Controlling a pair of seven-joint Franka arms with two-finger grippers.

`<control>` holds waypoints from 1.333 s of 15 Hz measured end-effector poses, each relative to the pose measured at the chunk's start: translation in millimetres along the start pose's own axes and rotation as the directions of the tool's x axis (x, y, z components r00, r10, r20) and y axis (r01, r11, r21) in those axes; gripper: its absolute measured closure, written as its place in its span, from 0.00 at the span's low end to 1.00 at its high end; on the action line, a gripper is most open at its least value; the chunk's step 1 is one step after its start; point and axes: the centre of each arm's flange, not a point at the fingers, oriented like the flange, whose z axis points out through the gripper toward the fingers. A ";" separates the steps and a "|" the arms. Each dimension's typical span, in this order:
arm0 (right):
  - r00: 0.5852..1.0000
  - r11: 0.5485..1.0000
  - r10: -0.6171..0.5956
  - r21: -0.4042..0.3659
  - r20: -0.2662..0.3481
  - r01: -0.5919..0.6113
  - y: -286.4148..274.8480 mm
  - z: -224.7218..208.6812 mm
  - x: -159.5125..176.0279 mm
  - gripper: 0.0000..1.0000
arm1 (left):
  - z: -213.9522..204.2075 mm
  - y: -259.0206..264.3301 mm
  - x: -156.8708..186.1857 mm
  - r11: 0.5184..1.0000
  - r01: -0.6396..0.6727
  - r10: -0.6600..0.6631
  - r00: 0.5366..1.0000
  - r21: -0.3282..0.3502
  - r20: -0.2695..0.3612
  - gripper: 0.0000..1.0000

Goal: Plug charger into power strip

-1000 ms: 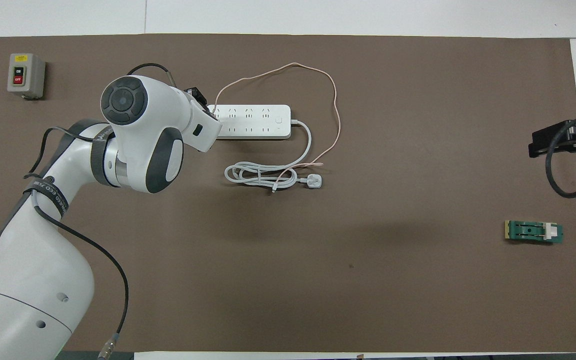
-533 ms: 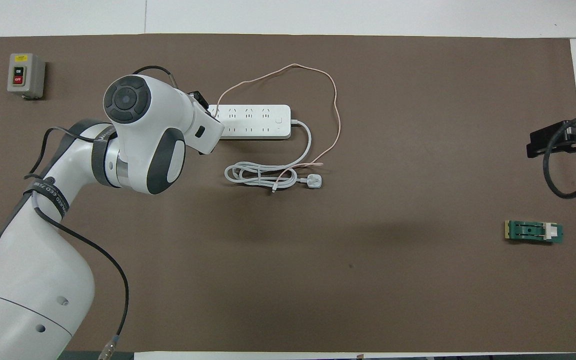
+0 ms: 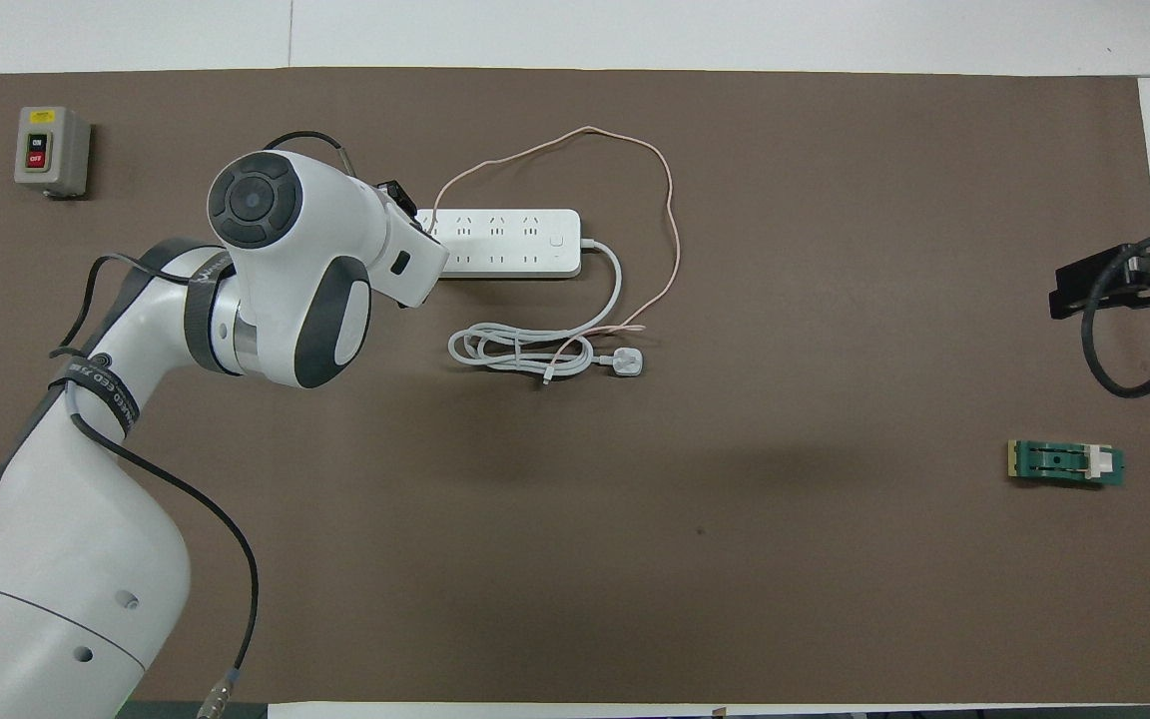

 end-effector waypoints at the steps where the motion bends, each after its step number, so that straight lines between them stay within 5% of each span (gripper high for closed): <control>1: 1.000 1.000 0.000 0.000 0.001 0.000 0.0 0.2 0.0 0.00 | -0.1 0.0 0.1 1.000 -0.001 0.001 1.000 0.000 0.000 0.68; 11: 1.000 1.000 0.000 0.000 0.003 0.000 0.0 1.3 -0.2 0.00 | 0.4 2.8 4.6 0.988 -0.152 0.151 0.988 0.008 0.026 0.68; 20: 1.000 1.000 0.000 0.000 0.004 0.000 0.0 1.6 -0.3 0.00 | 10.2 -5.3 -2.5 0.995 -0.092 0.092 0.996 -0.040 -0.009 0.68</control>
